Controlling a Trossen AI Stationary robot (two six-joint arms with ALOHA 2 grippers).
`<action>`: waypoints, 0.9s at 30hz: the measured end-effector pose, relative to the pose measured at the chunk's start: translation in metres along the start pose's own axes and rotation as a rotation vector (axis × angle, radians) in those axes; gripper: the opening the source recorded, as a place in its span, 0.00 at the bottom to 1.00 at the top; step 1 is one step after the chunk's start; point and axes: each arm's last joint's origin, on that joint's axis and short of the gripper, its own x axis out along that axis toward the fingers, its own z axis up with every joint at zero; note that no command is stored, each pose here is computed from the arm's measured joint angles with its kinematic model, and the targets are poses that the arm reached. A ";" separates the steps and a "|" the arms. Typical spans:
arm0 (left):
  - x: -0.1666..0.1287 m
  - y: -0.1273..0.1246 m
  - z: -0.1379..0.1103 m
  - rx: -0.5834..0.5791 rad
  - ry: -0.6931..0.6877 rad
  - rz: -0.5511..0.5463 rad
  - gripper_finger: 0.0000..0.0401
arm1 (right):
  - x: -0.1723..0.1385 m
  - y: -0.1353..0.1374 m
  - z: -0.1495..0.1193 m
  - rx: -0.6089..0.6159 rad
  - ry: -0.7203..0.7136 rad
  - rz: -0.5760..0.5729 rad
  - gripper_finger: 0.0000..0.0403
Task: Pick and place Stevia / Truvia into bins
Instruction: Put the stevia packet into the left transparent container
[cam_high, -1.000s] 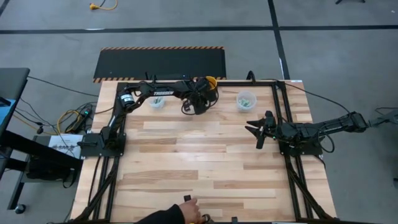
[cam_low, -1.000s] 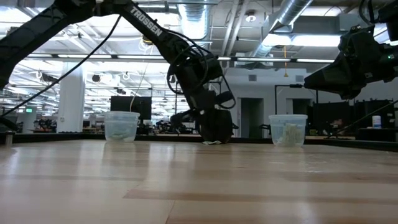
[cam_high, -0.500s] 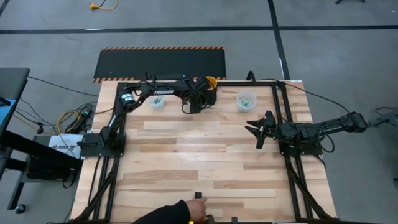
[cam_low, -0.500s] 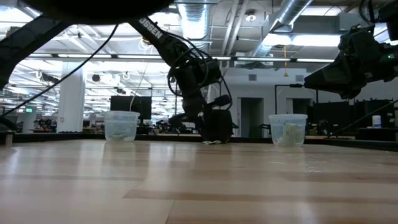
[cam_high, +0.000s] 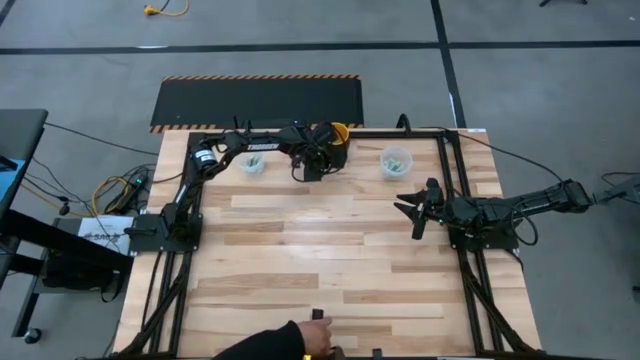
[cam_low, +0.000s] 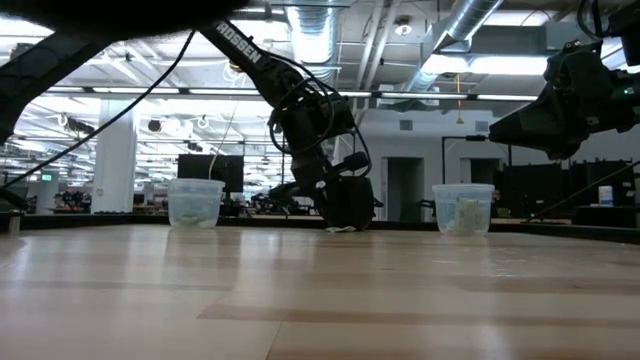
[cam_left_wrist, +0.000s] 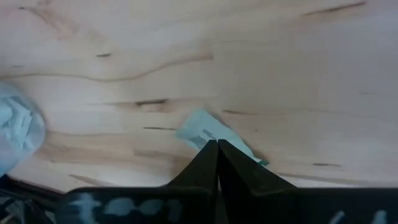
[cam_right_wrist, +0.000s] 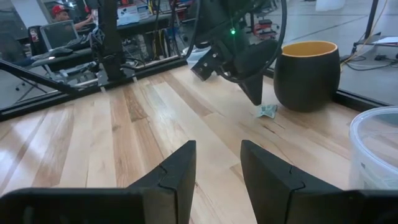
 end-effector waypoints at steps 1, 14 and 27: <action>0.000 0.000 0.001 -0.003 -0.004 -0.004 0.00 | 0.000 0.000 0.000 0.000 0.000 0.000 0.30; -0.096 0.043 0.022 -0.500 -0.166 0.278 0.00 | 0.000 0.000 0.000 0.000 0.000 0.000 0.30; -0.158 0.040 0.088 -1.547 -0.490 0.082 0.00 | 0.000 0.000 0.000 0.000 -0.001 -0.002 0.30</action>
